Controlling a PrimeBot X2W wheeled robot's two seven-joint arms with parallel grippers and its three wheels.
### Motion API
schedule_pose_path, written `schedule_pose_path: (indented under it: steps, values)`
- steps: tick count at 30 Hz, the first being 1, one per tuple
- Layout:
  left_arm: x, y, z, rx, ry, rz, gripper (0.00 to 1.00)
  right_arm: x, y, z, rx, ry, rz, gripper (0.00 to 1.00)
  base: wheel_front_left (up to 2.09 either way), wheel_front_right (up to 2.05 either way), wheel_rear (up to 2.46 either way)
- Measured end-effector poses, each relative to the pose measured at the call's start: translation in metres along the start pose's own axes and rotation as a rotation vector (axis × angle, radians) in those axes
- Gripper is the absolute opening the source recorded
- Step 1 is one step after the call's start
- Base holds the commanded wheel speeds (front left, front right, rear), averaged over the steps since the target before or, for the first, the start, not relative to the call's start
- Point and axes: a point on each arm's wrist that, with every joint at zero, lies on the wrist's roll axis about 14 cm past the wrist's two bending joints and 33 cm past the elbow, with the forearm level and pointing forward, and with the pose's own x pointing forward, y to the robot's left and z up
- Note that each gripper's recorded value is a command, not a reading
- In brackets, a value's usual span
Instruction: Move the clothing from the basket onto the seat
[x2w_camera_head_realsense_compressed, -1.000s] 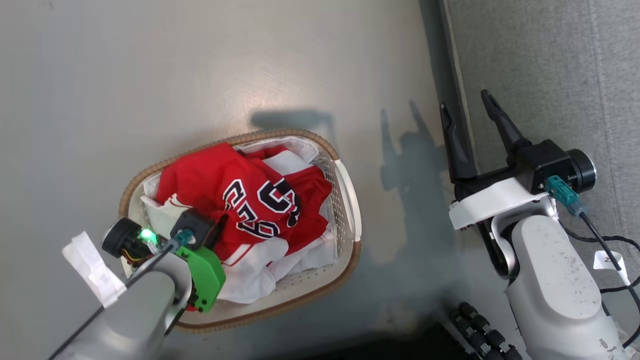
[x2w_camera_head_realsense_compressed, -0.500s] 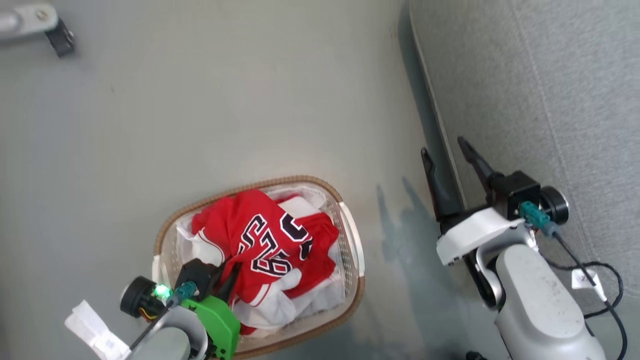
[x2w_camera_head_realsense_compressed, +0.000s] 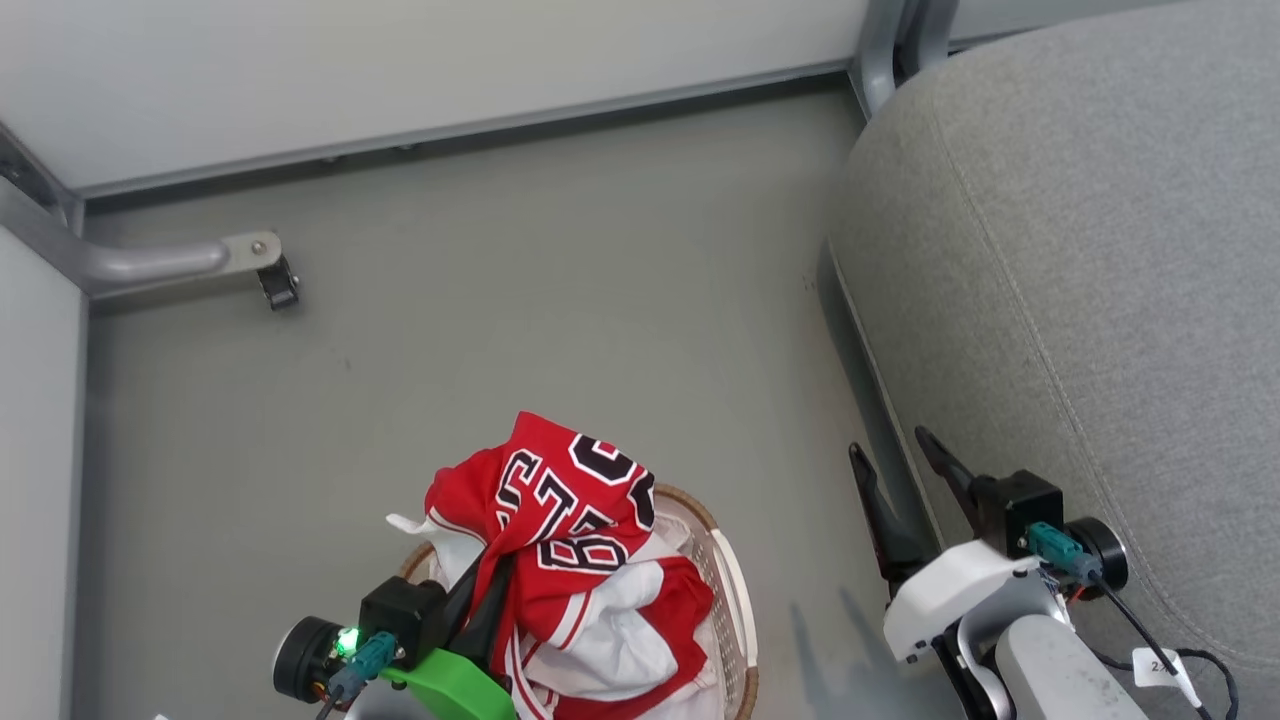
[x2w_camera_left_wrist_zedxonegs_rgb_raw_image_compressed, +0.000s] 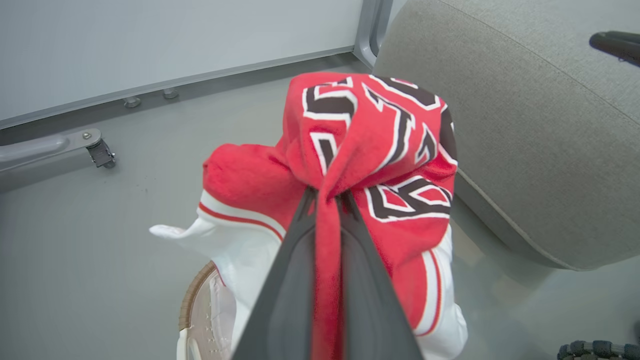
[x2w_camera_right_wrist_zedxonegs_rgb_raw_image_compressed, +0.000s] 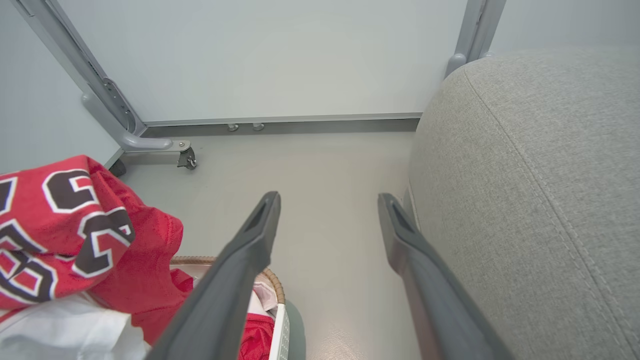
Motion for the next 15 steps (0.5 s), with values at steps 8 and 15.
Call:
schedule_pose_path:
  steps: [8,15]
  values:
    - [-0.019,-0.013,0.075,0.043,-0.240,0.016,0.00,-0.024,0.016,0.022,-0.012,-0.065,0.027,1.00,0.00,0.00,0.00]
    - [-0.030,-0.028,0.140,0.098,-0.430,-0.013,0.00,-0.032,0.042,0.035,-0.030,-0.107,0.102,1.00,0.00,0.00,0.00]
